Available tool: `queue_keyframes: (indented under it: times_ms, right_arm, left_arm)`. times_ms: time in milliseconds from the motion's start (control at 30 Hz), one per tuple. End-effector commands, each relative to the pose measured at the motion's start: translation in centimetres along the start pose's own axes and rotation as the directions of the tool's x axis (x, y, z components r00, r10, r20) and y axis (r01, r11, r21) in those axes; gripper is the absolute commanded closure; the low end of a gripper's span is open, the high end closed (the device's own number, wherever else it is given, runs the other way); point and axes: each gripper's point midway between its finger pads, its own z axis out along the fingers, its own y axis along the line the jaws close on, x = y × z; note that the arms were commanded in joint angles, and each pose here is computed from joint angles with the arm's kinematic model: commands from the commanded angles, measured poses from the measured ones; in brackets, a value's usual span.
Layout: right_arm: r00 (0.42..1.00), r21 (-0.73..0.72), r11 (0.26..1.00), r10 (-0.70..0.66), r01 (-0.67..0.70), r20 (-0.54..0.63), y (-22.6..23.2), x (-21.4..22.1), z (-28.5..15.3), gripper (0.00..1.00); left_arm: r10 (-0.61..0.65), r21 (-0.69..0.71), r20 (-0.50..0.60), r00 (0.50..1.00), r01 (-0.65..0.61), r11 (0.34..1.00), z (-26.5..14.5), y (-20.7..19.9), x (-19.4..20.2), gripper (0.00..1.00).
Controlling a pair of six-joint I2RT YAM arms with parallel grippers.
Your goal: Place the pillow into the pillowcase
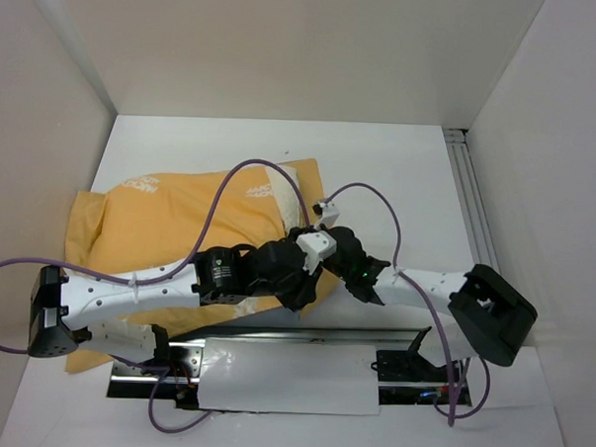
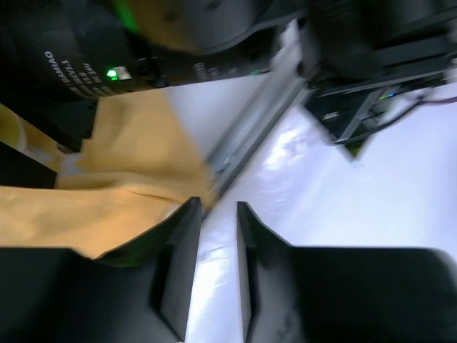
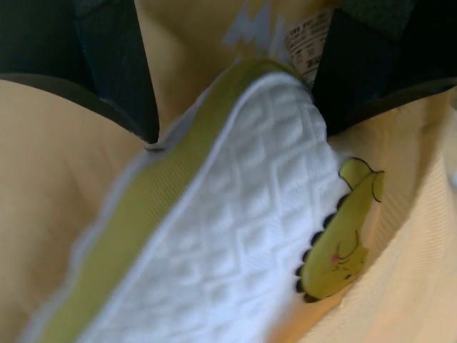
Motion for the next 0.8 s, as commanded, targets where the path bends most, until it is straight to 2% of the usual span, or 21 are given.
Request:
queue_keyframes:
  times_ms: [0, 67, 100, 133, 200, 233, 300, 400, 500, 533, 567, 600, 633, 700, 767]
  right_arm:
    - [1.0, 0.293, 0.956, 0.014, -0.01, -0.01, -5.5, 0.4, -3.0, 0.1]
    - [1.0, 0.378, 0.926, 0.001, -0.003, 0.004, -7.3, 0.1, -4.3, 0.06]
    - [1.0, 0.401, 0.916, -0.004, 0.003, 0.0, -7.6, -0.1, -5.1, 0.01]
    - [1.0, 0.421, 0.907, -0.008, 0.008, -0.001, -8.0, -0.2, -5.6, 0.0]
    - [1.0, 0.47, 0.883, -0.01, -0.001, 0.021, -8.9, -0.9, -6.7, 0.0]
    - [1.0, 0.498, 0.867, -0.014, 0.016, -0.007, -9.6, -0.2, -7.1, 0.0]
    - [1.0, 0.542, 0.84, -0.024, 0.012, 0.015, -10.4, -1.1, -7.8, 0.0]
    - [0.999, 0.589, 0.808, -0.015, -0.019, 0.053, -11.5, -2.3, -8.4, 0.0]
    - [0.995, 0.585, 0.809, 0.007, -0.063, 0.099, -12.2, -4.3, -8.0, 0.0]
    - [0.993, 0.579, 0.811, 0.015, -0.083, 0.121, -12.6, -4.8, -7.6, 0.0]
    - [0.992, 0.543, 0.835, 0.026, -0.09, 0.125, -12.1, -5.4, -7.0, 0.0]
    - [0.986, 0.537, 0.835, 0.038, -0.122, 0.164, -12.6, -7.0, -6.7, 0.0]
    - [0.987, 0.509, 0.853, 0.037, -0.113, 0.158, -12.5, -7.6, -5.8, 0.0]
    - [0.984, 0.495, 0.862, 0.03, -0.113, 0.173, -13.1, -9.7, -4.4, 0.0]
    - [0.987, 0.486, 0.868, 0.022, -0.099, 0.162, -13.3, -10.7, -3.2, 0.02]
  left_arm:
    - [-0.054, 0.191, 0.153, 0.987, 0.024, 0.981, -1.6, -5.1, -5.1, 0.58]
    - [-0.049, 0.18, 0.131, 0.99, 0.025, 0.983, -1.4, -5.0, -4.7, 0.35]
    - [-0.049, 0.168, 0.13, 0.99, 0.026, 0.986, -1.6, -4.8, -4.8, 0.14]
    - [-0.049, 0.159, 0.134, 0.99, 0.028, 0.987, -1.5, -4.6, -4.8, 0.07]
    - [-0.067, 0.078, 0.131, 0.989, 0.057, 0.995, -1.1, -3.4, -5.1, 0.06]
    - [-0.079, 0.042, 0.144, 0.986, 0.074, 0.996, -1.4, -3.0, -5.7, 0.04]
    - [-0.086, -0.089, 0.142, 0.986, 0.099, 0.991, -1.3, -0.7, -5.6, 0.04]
    - [-0.149, -0.233, 0.158, 0.976, 0.184, 0.955, -1.4, 2.4, -6.4, 0.03]
    - [-0.263, -0.325, 0.187, 0.946, 0.313, 0.892, -1.2, 8.1, -7.6, 0.06]
    - [-0.324, -0.38, 0.225, 0.919, 0.389, 0.839, -1.4, 12.0, -8.2, 0.08]
    - [-0.348, -0.392, 0.225, 0.91, 0.412, 0.823, -1.3, 13.6, -8.5, 0.08]
    - [-0.386, -0.436, 0.271, 0.882, 0.47, 0.768, -1.8, 17.2, -9.0, 0.1]
    - [-0.399, -0.444, 0.304, 0.865, 0.499, 0.744, -2.2, 18.7, -10.1, 0.1]
    - [-0.406, -0.497, 0.281, 0.869, 0.494, 0.713, -1.4, 22.7, -10.3, 0.11]
    - [-0.404, -0.502, 0.283, 0.87, 0.493, 0.71, -1.3, 23.9, -12.4, 0.13]
